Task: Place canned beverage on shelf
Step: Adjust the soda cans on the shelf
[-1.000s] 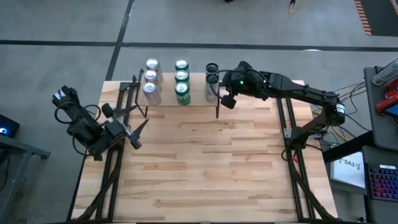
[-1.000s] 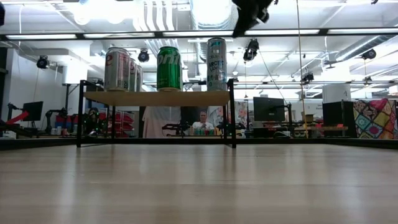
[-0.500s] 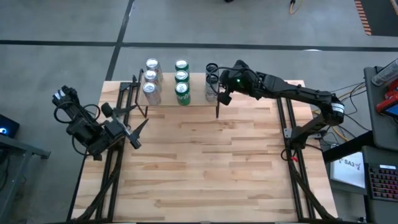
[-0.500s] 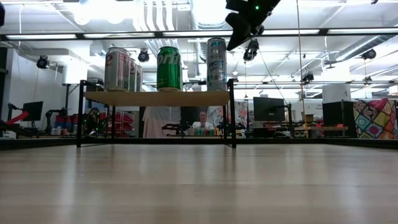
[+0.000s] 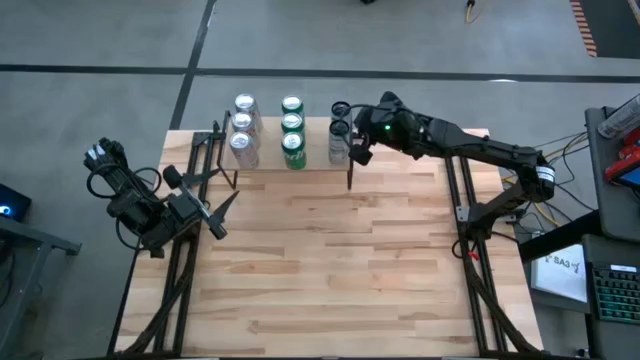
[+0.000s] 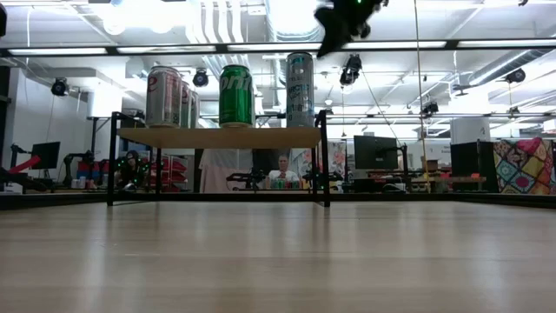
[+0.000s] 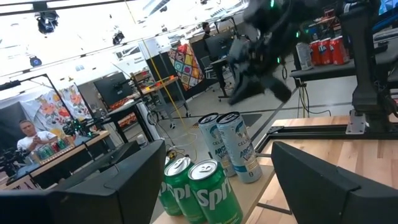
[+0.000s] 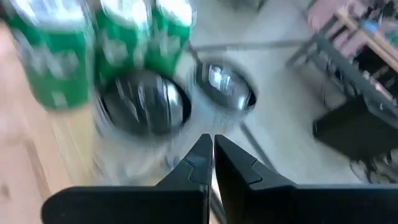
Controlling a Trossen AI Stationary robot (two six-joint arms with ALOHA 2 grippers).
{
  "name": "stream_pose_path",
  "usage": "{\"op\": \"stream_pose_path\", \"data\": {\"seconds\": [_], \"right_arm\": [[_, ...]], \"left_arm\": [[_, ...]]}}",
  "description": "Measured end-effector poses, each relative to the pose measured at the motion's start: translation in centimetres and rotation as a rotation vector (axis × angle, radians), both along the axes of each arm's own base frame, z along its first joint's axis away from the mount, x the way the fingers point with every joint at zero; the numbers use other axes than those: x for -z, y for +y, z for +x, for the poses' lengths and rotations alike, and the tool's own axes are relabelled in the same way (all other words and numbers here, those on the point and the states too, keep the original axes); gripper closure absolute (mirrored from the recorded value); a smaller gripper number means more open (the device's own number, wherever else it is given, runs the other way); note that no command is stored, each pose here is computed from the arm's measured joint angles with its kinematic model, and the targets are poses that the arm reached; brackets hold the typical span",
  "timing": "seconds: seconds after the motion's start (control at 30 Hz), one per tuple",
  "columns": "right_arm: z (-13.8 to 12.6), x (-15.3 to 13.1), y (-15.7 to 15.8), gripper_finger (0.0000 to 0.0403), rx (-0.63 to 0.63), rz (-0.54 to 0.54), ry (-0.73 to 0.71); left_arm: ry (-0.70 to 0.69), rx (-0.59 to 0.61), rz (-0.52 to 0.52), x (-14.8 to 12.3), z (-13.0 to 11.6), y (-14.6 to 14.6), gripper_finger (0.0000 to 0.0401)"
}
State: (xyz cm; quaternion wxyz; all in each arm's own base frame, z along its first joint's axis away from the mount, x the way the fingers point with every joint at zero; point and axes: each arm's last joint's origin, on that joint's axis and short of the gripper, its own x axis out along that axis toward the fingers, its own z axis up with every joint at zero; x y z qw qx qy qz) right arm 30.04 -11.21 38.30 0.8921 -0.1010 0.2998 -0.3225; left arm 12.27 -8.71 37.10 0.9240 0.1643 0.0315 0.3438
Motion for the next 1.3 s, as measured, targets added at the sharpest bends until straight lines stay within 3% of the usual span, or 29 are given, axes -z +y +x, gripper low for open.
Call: {"op": "stream_pose_path", "data": {"seconds": [0.1, 0.27, 0.53, 0.87, 1.3], "right_arm": [[0.3, -1.7, 0.3, 0.0394, -0.073, 0.003, -0.105], [1.7, -1.2, 0.2, 0.0394, -0.198, 0.043, -0.152], [3.2, 0.7, -0.4, 0.0394, -0.184, 0.058, -0.09], [2.4, 0.7, -0.2, 0.0394, -0.145, 0.067, -0.045], [2.0, -2.5, 1.6, 0.0394, -0.204, 0.023, -0.11]], "left_arm": [[-0.003, 0.004, 0.003, 0.0, 0.0, 0.0, 0.0123], [-0.02, 0.026, 0.015, -0.1, 0.0, -0.1, 0.0123], [-0.024, 0.031, 0.017, -0.1, 0.1, -0.1, 0.0123], [-0.023, 0.031, 0.019, -0.1, 0.1, -0.1, 0.0123], [-0.01, 0.04, 0.039, 0.4, 0.7, -0.8, 0.0123]]}}
